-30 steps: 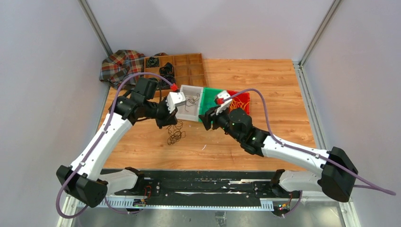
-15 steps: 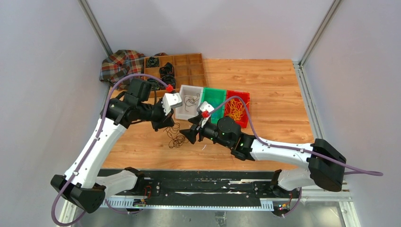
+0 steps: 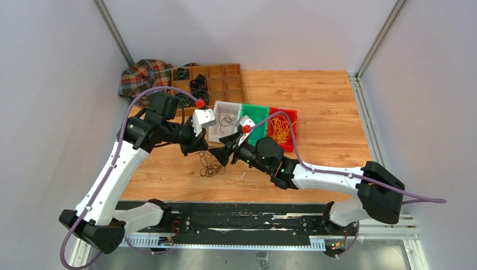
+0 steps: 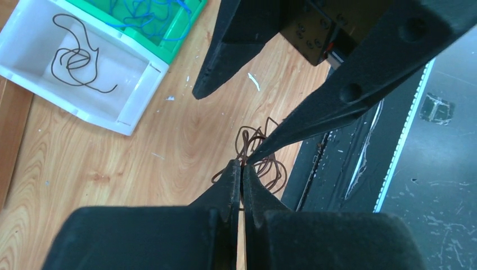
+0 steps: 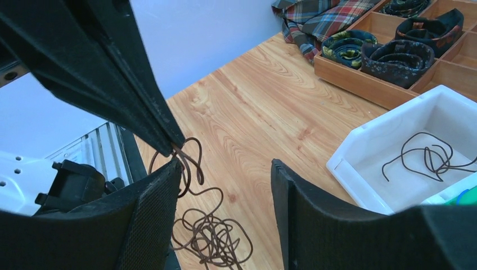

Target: Untangle the cables

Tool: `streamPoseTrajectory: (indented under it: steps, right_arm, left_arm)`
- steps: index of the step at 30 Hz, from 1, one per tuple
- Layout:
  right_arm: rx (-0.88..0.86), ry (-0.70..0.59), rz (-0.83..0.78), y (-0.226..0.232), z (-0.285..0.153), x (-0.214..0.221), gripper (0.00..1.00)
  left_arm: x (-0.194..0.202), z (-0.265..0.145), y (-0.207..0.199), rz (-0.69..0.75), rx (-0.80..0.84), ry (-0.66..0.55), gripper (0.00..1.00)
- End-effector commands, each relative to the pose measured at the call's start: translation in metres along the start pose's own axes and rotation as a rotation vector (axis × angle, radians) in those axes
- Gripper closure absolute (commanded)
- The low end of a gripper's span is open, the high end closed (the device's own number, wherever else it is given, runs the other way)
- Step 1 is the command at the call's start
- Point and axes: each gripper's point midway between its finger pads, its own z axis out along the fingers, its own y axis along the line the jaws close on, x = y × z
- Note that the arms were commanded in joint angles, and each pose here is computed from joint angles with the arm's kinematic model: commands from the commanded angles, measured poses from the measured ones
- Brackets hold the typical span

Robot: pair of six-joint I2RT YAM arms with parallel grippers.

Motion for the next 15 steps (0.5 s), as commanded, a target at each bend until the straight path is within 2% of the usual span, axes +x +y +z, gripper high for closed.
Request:
streamPoseTrajectory:
  steps: [1, 5, 7, 11, 13, 15]
  right_arm:
    - [0.040, -0.038, 0.031, 0.000, 0.010, -0.018, 0.42]
    - [0.092, -0.044, 0.030, -0.009, 0.010, -0.019, 0.42]
    - [0.110, -0.059, 0.027, -0.012, 0.010, -0.025, 0.47]
    - [0.182, -0.115, -0.012, -0.027, -0.005, -0.048, 0.78]
    - [0.211, -0.150, -0.040, -0.033, -0.018, -0.064, 0.97]
    - [0.220, -0.169, -0.070, -0.033, -0.028, -0.079, 0.99]
  left_arm:
    - [-0.017, -0.013, -0.011, 0.009, 0.019, -0.060, 0.99]
    - [-0.025, -0.017, -0.020, 0.008, 0.053, -0.088, 0.99]
    - [-0.028, -0.018, -0.024, 0.006, 0.073, -0.102, 0.99]
    - [-0.033, -0.022, -0.028, 0.012, 0.088, -0.117, 0.99]
    - [-0.036, -0.023, -0.026, 0.021, 0.079, -0.121, 0.98]
    - [-0.037, -0.024, -0.026, 0.026, 0.078, -0.123, 0.76]
